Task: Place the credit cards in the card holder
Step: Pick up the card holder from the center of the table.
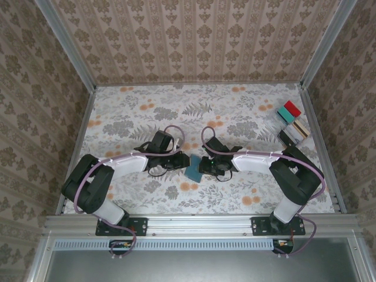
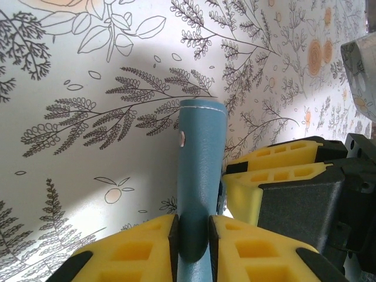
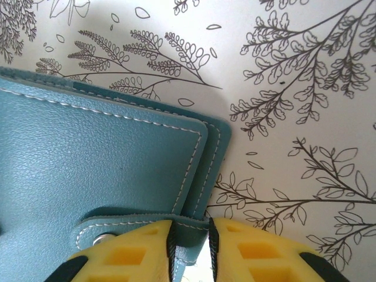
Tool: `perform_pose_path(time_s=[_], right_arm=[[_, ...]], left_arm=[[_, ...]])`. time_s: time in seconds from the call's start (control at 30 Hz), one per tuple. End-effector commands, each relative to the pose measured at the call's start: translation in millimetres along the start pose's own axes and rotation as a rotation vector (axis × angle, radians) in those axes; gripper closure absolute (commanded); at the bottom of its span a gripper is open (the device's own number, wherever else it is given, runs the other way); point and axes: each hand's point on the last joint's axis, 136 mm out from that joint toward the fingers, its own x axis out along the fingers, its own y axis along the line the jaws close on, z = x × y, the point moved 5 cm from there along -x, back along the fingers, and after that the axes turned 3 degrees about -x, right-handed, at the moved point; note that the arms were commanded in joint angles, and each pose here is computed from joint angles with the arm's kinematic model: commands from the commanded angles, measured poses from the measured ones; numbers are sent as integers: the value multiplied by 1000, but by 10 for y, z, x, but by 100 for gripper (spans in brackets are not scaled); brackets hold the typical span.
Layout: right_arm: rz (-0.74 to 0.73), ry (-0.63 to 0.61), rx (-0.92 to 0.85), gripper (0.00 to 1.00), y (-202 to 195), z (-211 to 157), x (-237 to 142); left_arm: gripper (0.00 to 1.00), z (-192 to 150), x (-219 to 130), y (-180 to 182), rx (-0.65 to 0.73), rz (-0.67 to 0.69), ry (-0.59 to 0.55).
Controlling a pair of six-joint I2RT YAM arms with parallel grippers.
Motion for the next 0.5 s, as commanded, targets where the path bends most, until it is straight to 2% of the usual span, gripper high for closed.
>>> perform_pose_path(time_s=[0.0,0.23,0.47], right_arm=[[-50,-18,22,74,-47,22,8],[-74,-5,25,75,-97,-2,57],[-71,-7,24,75,-82,7,47]], left_arm=[[71,-28,10,-86,13,-62,17],[71,-42,31,-74,7,-69,29],[65,-72,38,-63,10,-68,45]])
